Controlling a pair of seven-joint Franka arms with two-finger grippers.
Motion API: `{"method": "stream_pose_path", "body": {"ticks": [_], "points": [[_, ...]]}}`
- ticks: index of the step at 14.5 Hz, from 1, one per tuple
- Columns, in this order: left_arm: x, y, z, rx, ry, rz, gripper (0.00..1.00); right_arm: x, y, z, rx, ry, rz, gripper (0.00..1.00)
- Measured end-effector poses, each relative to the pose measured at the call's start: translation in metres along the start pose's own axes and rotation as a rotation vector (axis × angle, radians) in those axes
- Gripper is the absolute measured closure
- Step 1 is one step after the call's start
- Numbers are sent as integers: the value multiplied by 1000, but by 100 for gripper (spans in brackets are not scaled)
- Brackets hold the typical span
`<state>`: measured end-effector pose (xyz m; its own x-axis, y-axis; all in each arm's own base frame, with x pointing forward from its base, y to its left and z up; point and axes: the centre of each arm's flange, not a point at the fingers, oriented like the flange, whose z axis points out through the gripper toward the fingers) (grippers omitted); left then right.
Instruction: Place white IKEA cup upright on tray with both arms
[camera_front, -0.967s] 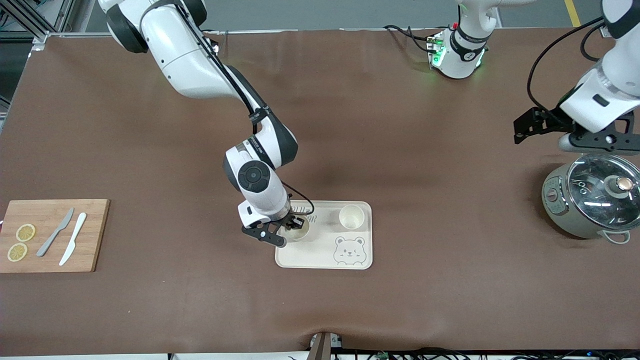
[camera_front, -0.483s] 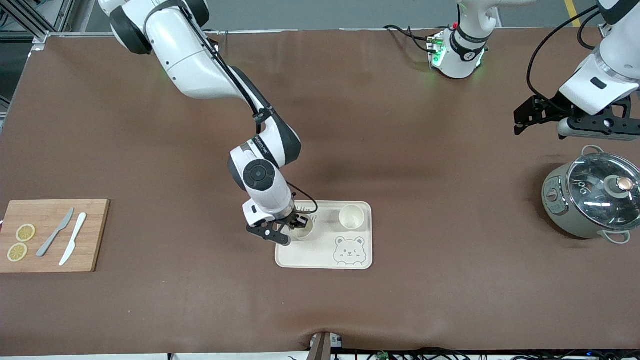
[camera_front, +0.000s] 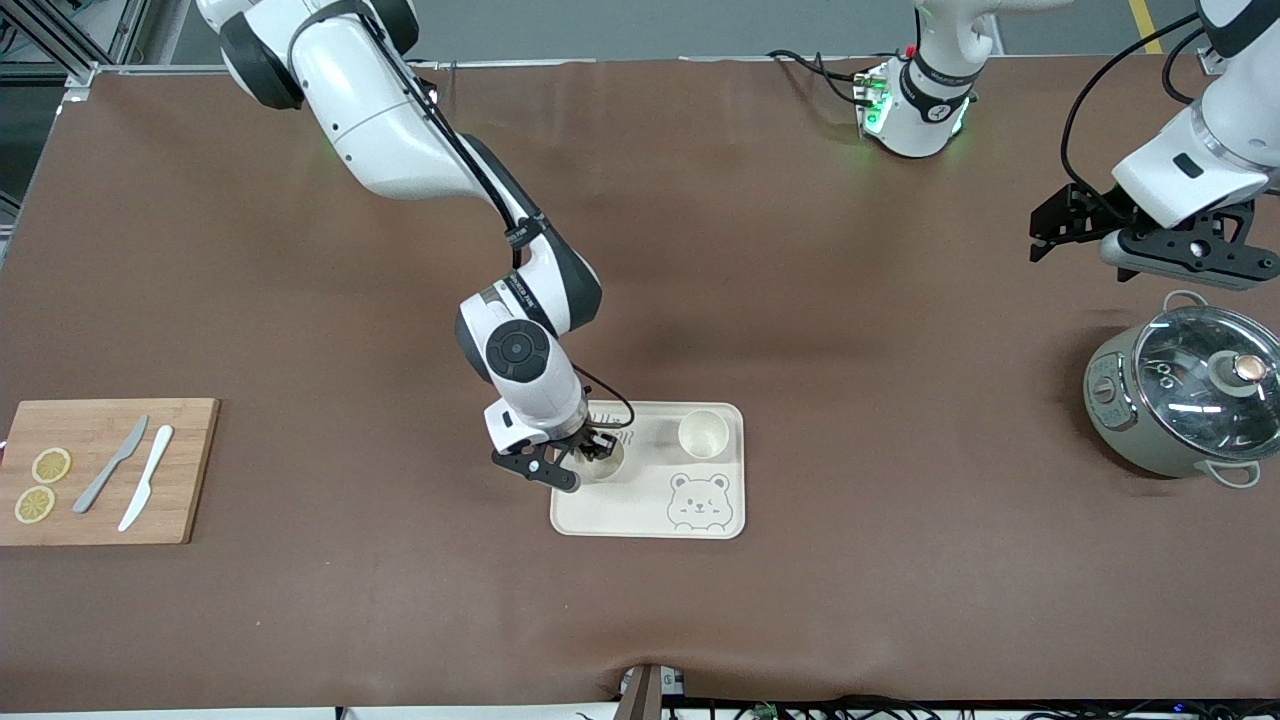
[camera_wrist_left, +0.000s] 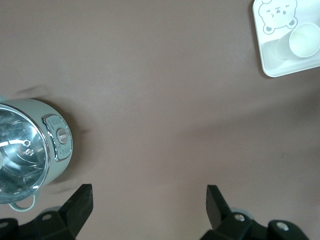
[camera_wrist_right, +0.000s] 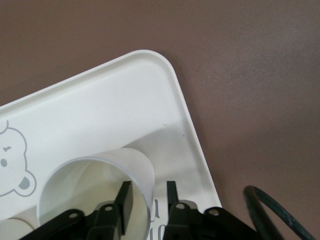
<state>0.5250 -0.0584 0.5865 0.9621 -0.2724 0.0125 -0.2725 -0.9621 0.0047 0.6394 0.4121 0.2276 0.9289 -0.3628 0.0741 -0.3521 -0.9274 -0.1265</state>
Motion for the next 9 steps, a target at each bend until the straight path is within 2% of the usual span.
{"method": "stream_pose_path", "body": {"ticks": [6,9], "points": [[-2,-16,5,-38,-10,-41,0,5,1,-4,-12,28,-20,2],[-1,-16,6,-38,-13,-50,0,11,1,-19,-39,17,-31,0]]}}
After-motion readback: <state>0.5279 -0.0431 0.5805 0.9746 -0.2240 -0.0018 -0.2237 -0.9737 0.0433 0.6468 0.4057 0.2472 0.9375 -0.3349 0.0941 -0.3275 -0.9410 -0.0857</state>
